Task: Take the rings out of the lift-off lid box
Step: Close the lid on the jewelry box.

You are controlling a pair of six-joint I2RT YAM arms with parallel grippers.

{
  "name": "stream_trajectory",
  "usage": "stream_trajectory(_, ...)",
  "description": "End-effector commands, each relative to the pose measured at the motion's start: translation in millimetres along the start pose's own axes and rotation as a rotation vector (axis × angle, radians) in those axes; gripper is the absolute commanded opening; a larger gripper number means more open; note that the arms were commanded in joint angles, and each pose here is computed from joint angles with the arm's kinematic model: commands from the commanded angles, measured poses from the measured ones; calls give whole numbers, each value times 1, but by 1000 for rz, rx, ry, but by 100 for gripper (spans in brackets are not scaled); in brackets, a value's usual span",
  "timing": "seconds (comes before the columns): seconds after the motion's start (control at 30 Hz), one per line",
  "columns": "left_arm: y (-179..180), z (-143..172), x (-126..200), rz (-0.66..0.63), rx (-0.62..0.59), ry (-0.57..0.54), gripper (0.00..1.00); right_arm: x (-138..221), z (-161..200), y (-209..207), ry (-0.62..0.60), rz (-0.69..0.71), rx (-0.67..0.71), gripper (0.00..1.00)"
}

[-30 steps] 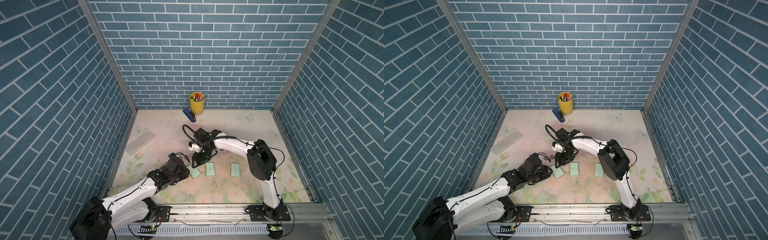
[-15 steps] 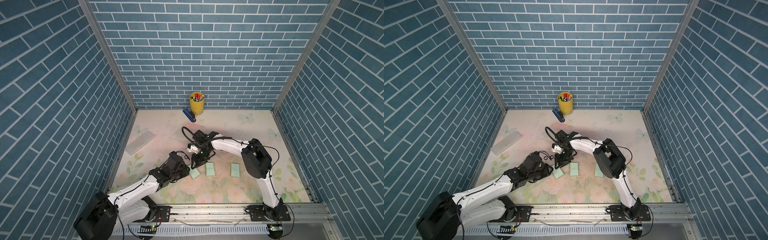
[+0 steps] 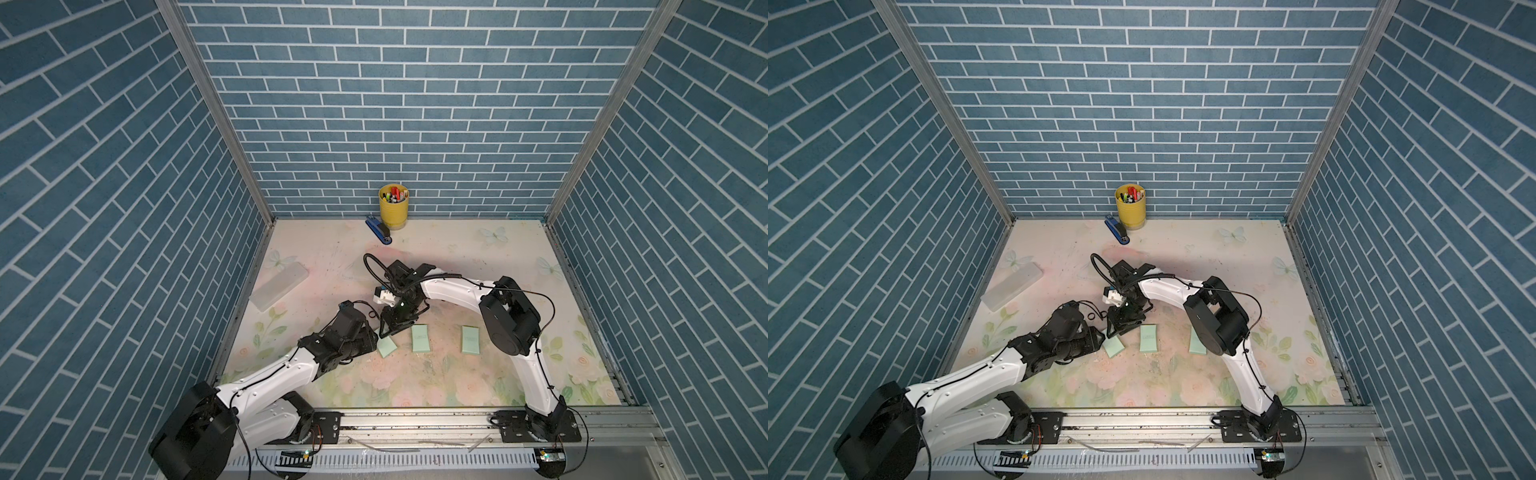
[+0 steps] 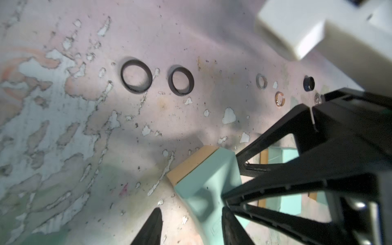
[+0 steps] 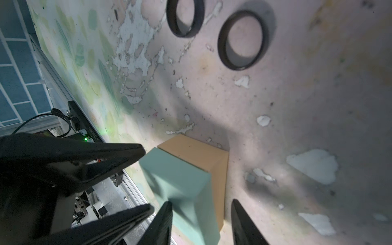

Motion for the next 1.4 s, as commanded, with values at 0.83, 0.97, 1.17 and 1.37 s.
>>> stream_trajectory(0.83,-7,-7,-23,25,-213,54,50,16,66,22,-135,-74,-217,51)
stream_trajectory(0.97,-1,-2,-24,15,-192,70,49,11,64,21,-141,-77,-239,51)
stream_trajectory(1.17,8,4,-23,3,-146,73,46,1,69,13,-103,-55,-285,49)
stream_trajectory(1.37,15,8,-19,0,-94,71,43,-2,71,8,-93,-29,-295,51)
Point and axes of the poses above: each gripper's point midway between its finger pads, its own x axis back along the fingers, its own y axis along the line the jaws close on, z = x × y, the point moved 7 cm from there along x, back along the fingers, and after that the axes turned 8 degrees about x, right-handed, at the moved point
